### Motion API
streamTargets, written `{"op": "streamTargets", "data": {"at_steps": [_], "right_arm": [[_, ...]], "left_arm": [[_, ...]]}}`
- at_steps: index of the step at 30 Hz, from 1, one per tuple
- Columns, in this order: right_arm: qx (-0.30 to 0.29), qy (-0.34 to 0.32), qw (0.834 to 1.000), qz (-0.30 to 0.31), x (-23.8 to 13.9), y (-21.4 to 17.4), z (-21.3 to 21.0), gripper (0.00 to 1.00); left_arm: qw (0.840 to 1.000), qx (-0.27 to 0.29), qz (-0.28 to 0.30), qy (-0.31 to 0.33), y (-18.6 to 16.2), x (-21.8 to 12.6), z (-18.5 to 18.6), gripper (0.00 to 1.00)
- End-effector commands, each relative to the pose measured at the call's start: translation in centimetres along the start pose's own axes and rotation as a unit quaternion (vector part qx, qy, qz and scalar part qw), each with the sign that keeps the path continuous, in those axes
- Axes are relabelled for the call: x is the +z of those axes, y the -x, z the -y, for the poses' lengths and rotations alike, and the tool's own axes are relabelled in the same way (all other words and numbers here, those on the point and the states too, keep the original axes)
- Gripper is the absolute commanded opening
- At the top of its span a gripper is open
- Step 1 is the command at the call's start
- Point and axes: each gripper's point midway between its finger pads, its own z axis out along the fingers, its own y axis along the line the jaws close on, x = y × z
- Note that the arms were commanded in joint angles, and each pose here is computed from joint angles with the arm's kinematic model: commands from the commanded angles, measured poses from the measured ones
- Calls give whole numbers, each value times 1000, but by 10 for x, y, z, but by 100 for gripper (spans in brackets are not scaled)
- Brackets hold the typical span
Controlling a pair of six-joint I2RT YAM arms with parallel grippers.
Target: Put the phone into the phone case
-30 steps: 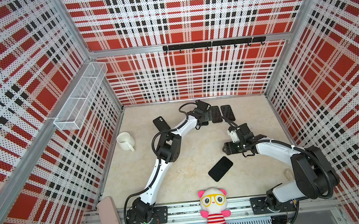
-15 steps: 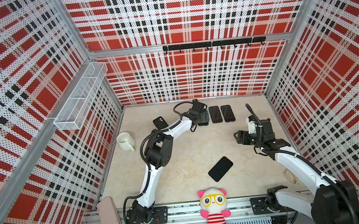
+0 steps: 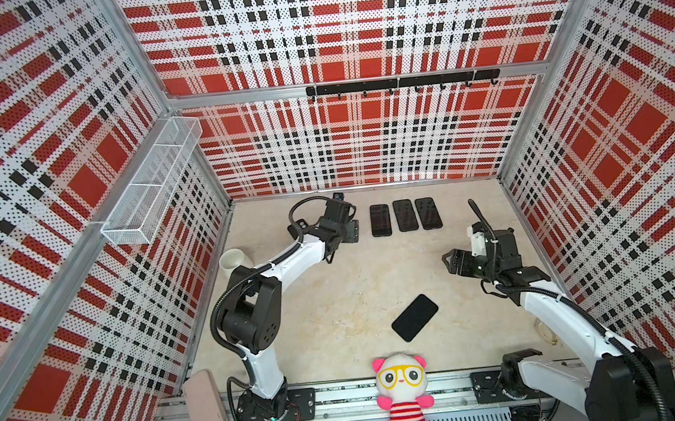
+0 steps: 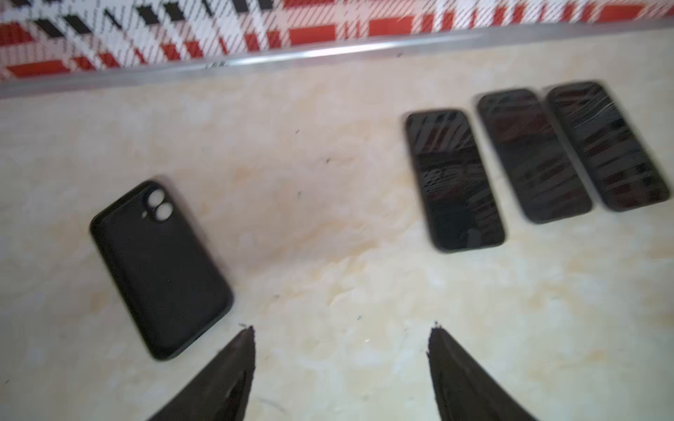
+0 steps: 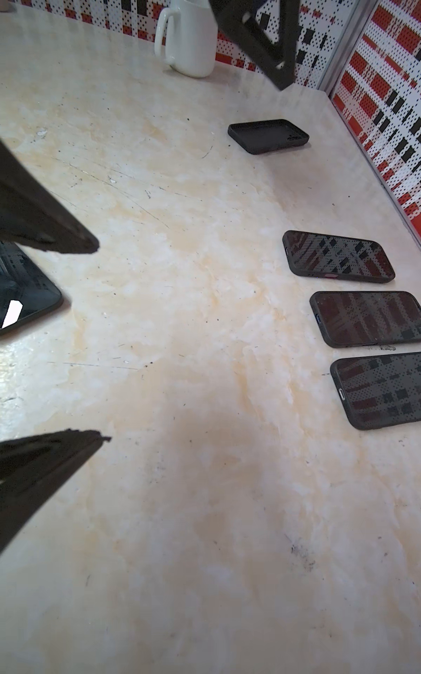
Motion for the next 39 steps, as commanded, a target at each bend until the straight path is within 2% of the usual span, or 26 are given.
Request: {"op": "streamTargets", "data": {"at_steps": [1, 5, 10, 11, 14, 20, 23, 28, 31, 39], "right_arm": [[0, 10, 1000, -3, 0, 0, -3, 78], [1, 17, 1000, -9, 4, -3, -4, 78], [2, 20, 1000, -17, 7, -7, -4, 78], [1, 17, 1000, -17, 7, -7, -3, 78], [-1, 9, 1000, -17, 7, -8, 0, 78], [-1, 9, 1000, -20, 10, -9, 1, 78], [1, 10, 1000, -23, 11, -8, 1, 78], [-1, 2, 1000, -22, 12, -8, 4, 78], [0, 2, 1000, -23, 13, -9, 4, 78], [0, 4, 1000, -24, 14, -11, 4, 77]], "left_arm": [[1000, 7, -17, 10, -10, -6, -40, 74], [999, 15, -46, -15, -28, 9, -59, 75], [997, 46, -49, -23, -29, 24, -62, 77], [997, 40, -54, -25, -30, 29, -74, 77], [993, 54, -88, -52, -41, 43, -77, 77], [987, 88, -130, -32, -61, 64, -87, 81], [984, 98, -139, -46, -65, 73, -82, 80], [979, 113, -162, -44, -73, 79, -85, 72], [978, 110, -174, -40, -80, 80, -88, 64], [978, 95, -179, -57, -81, 78, -79, 33]]}}
